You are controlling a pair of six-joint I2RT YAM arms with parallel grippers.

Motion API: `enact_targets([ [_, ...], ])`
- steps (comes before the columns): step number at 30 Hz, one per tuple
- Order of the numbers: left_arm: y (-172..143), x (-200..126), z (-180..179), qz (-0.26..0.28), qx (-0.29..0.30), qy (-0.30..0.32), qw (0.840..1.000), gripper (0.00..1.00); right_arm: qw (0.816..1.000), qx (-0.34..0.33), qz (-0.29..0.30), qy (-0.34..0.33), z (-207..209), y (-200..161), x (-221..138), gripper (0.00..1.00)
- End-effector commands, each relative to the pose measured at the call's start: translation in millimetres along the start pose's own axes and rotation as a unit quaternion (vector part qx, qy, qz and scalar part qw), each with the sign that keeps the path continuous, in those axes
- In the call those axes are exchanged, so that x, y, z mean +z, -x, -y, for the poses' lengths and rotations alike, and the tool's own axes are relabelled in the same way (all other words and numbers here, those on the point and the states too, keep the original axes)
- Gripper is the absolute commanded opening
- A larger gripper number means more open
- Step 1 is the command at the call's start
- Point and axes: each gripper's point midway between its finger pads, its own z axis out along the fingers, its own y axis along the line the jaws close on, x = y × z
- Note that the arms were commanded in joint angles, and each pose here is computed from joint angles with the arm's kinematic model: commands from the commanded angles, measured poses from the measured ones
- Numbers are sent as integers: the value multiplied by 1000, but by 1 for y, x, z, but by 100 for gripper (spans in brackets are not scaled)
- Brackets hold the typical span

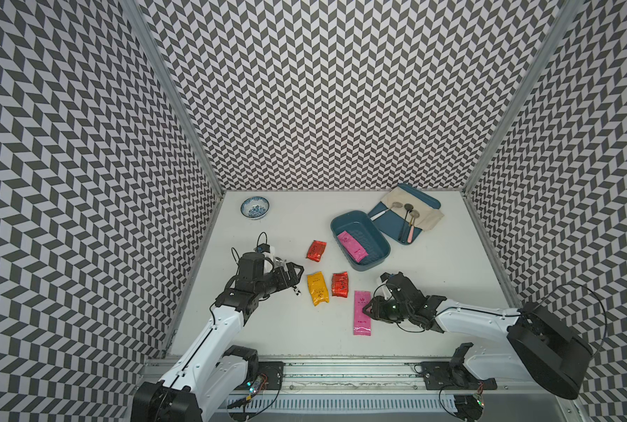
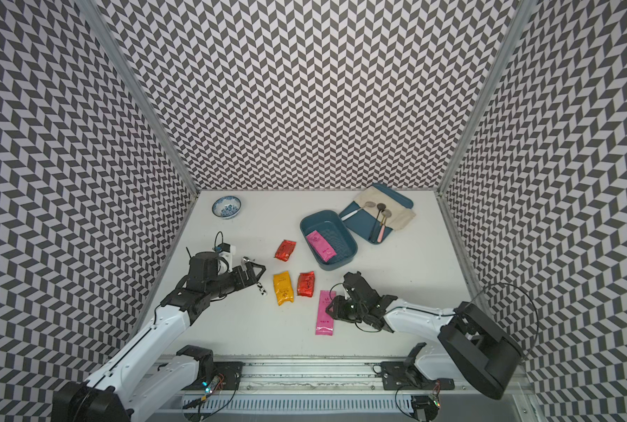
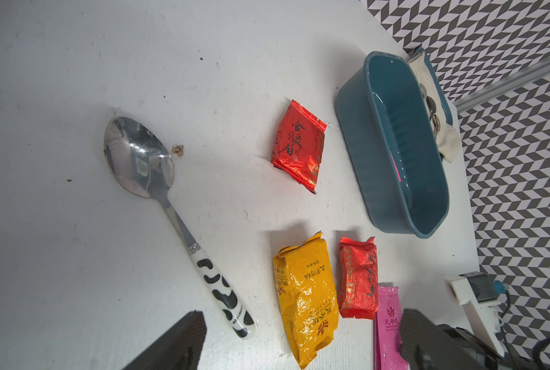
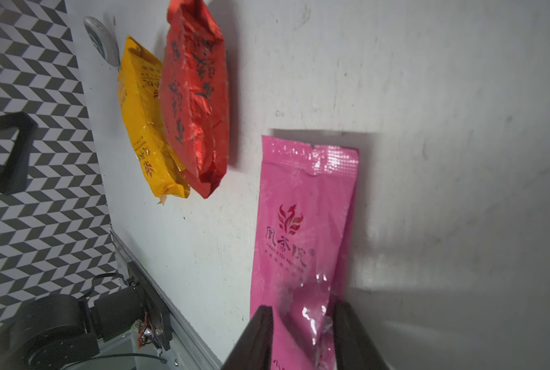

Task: Put the tea bags into the storage box
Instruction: Pick up the tea bag from the center of the board, then place the tea bag in the storage box.

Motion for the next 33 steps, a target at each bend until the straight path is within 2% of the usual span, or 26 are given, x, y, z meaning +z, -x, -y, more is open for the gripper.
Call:
enact_targets([
  [1, 3, -3, 4, 5, 9, -1, 1000, 100, 1000, -5, 2, 18, -8, 1, 4, 23],
  [5, 4, -5, 5, 10, 11, -4, 1000, 100, 1000, -11, 5, 17, -10, 2, 1, 6],
  [8, 4, -6, 6, 10, 11, -5, 1000, 100, 1000, -17, 10, 17, -12, 3, -3, 0],
  [11, 4, -6, 7, 10, 12, -6, 1000, 100, 999, -36, 12, 29, -24, 6, -11, 0],
  [17, 2, -5, 7, 9, 10, -11, 1000, 100, 992, -116, 34, 21, -55, 23, -46, 0],
  [22, -2, 0, 6, -4, 7, -12, 1000, 100, 980, -173, 101, 8, -89, 68, -79, 0],
  [25, -3, 5, 3, -11, 7, -9, 1000, 100, 974, -194, 118, 2, -99, 101, -87, 0],
  [33, 12, 9, 10, -11, 13, -5, 1000, 100, 970, -230, 85, 8, -93, 191, -74, 0],
])
